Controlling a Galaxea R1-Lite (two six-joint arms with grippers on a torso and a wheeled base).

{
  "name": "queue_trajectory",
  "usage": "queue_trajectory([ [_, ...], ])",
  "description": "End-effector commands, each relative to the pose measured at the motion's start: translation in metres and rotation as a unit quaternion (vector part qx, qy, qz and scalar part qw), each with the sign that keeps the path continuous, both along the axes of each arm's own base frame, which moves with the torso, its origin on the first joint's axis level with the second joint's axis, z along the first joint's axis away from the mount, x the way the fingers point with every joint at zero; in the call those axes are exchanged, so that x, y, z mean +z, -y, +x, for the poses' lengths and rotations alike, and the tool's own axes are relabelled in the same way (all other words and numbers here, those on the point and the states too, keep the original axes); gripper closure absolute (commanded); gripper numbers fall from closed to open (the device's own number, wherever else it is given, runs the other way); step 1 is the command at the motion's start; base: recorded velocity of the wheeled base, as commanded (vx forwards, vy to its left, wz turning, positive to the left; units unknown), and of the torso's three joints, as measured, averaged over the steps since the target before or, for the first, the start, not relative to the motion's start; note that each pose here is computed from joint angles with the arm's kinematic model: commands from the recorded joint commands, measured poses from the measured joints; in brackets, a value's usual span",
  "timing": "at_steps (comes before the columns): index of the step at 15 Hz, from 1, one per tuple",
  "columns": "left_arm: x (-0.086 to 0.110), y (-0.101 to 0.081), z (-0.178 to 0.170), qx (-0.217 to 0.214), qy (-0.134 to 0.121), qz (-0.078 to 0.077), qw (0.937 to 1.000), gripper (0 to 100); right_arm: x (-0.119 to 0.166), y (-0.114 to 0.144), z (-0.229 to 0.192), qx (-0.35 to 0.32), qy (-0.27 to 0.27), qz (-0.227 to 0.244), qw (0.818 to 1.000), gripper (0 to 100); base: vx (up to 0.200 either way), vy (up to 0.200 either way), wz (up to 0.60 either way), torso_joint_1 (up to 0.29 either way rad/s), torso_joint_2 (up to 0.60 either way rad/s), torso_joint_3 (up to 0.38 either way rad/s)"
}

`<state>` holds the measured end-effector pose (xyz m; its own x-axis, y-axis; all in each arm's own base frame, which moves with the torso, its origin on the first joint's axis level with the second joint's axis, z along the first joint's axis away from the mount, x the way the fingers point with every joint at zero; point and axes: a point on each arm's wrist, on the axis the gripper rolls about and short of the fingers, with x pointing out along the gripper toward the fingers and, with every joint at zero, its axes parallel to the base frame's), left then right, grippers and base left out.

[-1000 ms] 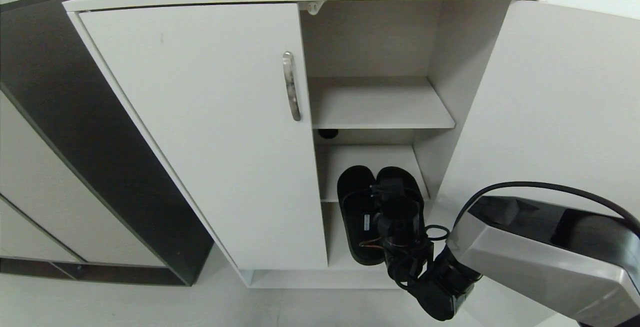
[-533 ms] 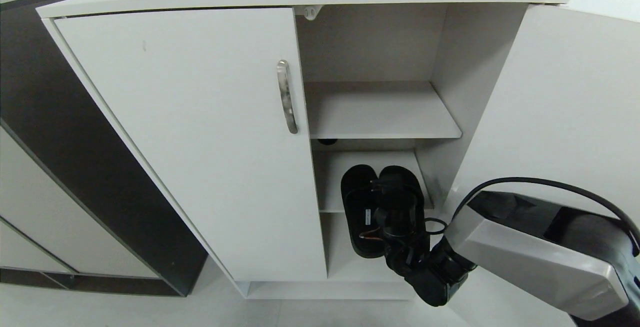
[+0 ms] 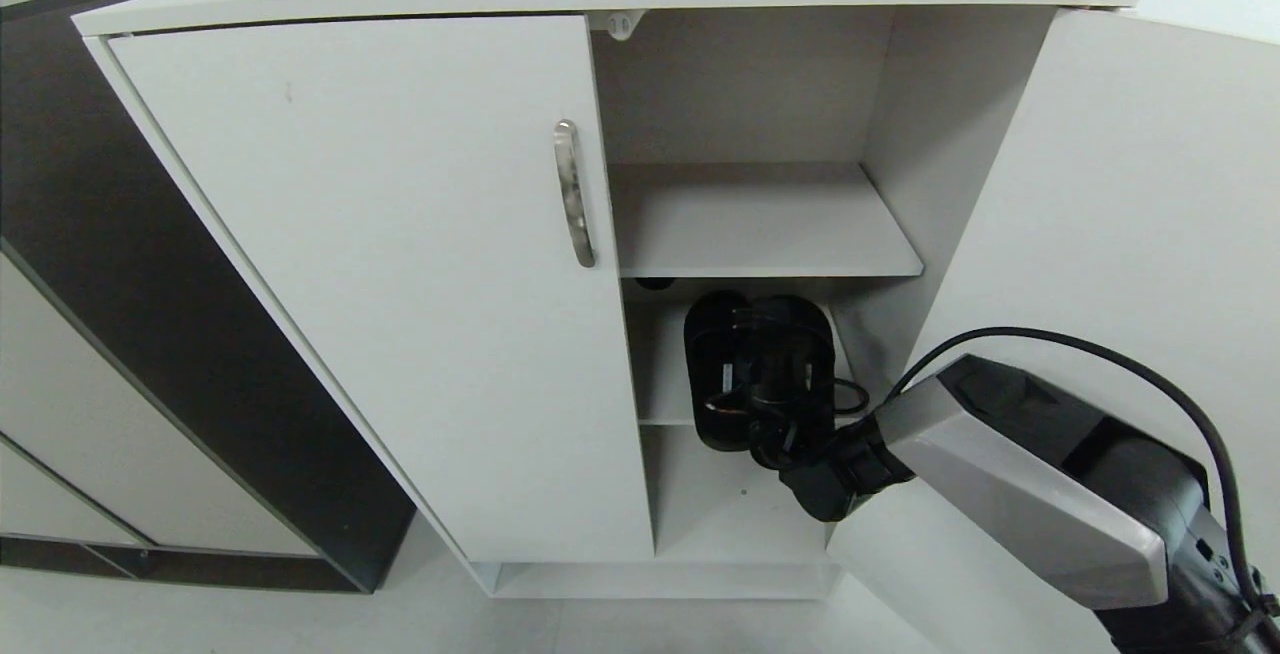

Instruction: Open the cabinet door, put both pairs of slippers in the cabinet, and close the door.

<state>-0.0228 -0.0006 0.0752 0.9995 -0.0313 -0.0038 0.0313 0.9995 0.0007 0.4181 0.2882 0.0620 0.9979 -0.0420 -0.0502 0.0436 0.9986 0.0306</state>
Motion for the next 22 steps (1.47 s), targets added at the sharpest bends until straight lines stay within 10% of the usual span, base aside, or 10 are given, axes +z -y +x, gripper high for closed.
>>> queue_trajectory([
  [1, 0.000, 0.000, 0.000, 0.004, -0.001, 0.000, 1.0000, 100, -0.001, 0.001, 0.015, -0.009, 0.007, 0.005, 1.000, 100, 0.000, 0.000, 0.00, 0.000, 0.00, 0.000],
  [15, 0.000, 0.000, 0.000, 0.009, -0.001, 0.000, 1.0000, 100, -0.015, -0.003, 0.029, -0.014, -0.011, -0.007, 1.000, 100, 0.000, 0.000, 0.00, 0.000, 0.00, 0.000],
  [16, 0.000, 0.000, 0.000, 0.009, -0.001, 0.000, 1.0000, 100, -0.016, -0.003, 0.029, -0.014, -0.012, -0.008, 1.000, 0, 0.000, 0.000, 0.00, 0.000, 0.00, 0.000],
  [22, 0.000, 0.000, 0.000, 0.009, -0.001, 0.000, 1.0000, 100, -0.002, -0.003, 0.003, -0.006, -0.021, -0.013, 1.000, 0, 0.000, 0.000, 0.00, 0.000, 0.00, 0.000],
])
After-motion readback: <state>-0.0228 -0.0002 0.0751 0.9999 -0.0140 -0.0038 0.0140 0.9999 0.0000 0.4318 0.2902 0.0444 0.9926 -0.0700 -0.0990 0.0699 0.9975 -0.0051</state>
